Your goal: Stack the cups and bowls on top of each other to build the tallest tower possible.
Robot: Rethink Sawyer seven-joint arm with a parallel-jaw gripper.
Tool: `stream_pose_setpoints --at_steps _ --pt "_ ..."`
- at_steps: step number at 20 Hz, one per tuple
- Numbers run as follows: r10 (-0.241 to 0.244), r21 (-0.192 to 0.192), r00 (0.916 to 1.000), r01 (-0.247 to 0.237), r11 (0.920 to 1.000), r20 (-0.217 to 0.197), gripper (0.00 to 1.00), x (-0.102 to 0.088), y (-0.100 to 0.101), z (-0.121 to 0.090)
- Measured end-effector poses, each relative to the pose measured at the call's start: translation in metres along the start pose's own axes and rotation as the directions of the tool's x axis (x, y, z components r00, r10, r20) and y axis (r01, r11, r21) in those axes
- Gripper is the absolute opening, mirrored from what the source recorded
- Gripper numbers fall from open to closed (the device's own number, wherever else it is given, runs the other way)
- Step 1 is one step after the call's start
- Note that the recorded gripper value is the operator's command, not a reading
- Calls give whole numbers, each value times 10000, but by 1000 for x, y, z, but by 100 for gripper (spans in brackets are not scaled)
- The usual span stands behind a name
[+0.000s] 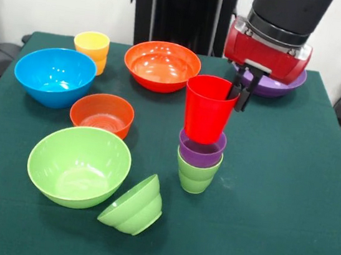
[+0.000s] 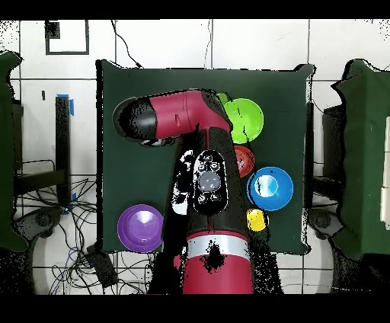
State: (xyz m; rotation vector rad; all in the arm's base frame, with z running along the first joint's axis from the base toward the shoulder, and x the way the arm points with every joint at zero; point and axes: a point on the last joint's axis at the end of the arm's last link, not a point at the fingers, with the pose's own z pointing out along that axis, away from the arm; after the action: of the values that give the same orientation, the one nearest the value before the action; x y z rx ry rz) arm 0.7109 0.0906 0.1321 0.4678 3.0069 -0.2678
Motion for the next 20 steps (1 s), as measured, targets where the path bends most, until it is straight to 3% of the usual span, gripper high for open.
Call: stream_pose_setpoints --at_steps 11,20 --pt "-310 65 9992 312 9995 -240 0 14 19 18" --pt "-347 105 9988 351 9993 -337 0 17 20 25"
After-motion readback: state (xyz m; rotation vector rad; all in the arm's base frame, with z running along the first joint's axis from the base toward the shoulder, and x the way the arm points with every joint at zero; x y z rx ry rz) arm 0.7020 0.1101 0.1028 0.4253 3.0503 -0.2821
